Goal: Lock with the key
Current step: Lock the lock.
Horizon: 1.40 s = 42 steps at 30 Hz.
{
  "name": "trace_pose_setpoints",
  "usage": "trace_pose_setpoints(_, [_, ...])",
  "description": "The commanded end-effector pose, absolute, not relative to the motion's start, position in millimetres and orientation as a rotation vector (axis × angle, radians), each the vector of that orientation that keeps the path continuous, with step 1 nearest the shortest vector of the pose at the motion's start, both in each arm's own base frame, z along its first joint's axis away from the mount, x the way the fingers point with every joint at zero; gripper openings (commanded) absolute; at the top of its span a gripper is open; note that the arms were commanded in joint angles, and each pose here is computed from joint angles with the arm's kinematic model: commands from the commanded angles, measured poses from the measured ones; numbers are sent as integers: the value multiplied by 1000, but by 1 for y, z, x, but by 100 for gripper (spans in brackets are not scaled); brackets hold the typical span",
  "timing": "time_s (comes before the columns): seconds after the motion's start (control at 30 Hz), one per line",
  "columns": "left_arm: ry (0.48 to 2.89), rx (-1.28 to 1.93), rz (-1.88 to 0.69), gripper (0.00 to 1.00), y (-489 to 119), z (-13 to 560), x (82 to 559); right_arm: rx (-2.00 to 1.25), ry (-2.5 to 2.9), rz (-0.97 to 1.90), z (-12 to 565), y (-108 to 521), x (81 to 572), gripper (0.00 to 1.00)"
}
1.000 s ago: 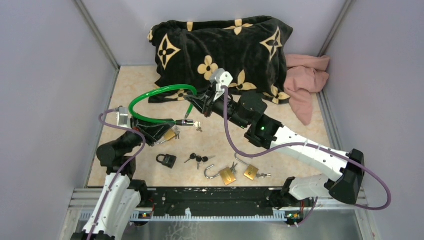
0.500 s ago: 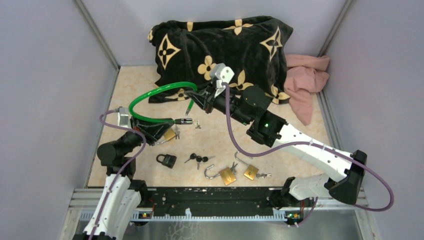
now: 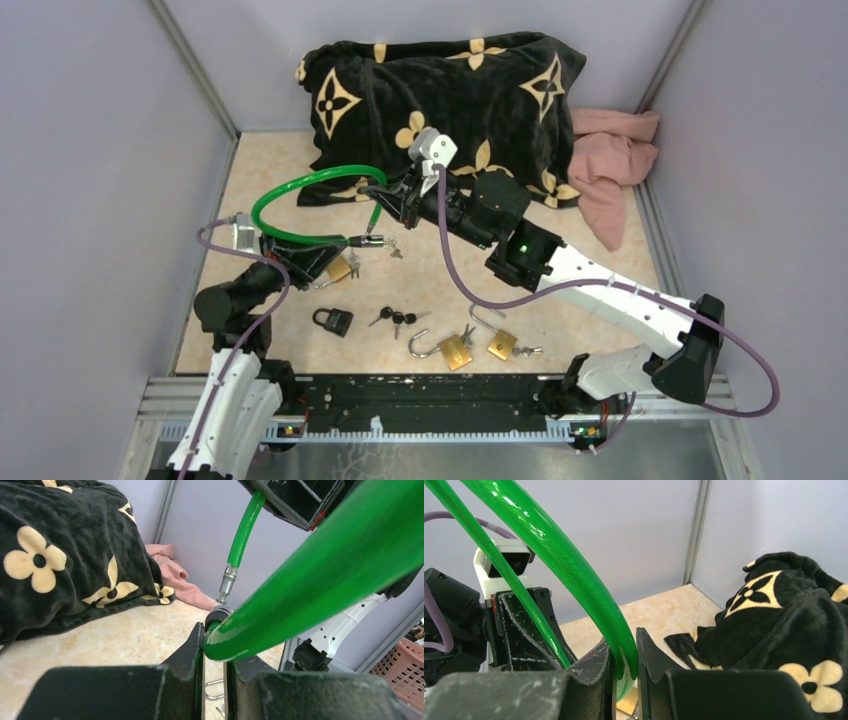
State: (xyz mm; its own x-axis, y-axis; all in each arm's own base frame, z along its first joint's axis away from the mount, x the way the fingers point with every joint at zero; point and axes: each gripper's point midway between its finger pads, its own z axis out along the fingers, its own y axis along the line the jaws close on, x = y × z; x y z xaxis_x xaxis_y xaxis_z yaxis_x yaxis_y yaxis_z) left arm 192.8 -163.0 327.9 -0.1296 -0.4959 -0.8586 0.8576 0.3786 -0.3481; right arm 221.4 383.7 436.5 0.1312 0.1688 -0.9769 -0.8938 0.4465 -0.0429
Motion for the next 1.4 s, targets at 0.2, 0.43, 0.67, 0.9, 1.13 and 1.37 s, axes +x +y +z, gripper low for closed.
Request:
trace_pose_setpoints(0.2, [1177, 335, -1223, 0, -157, 337, 192, -749, 1101, 992, 462, 388, 204, 0])
trace_pose_setpoints(0.43, [1165, 290, -1222, 0, -153, 341, 196, -771, 1121, 996, 456, 391, 203, 0])
trace_pose_setpoints(0.67, [1130, 260, -1237, 0, -150, 350, 194, -782, 1137, 1032, 447, 399, 202, 0])
trace_pose_setpoints(0.9, [1075, 219, -1269, 0, -146, 364, 189, -824, 1142, 1026, 433, 419, 204, 0])
trace_pose_setpoints(1.13, [1091, 63, -1314, 0, -136, 367, 201, -794, 1124, 1121, 433, 425, 194, 0])
trace_pose_setpoints(1.37, [1094, 109, -1353, 46, -144, 361, 194, -791, 1093, 1169, 447, 437, 186, 0])
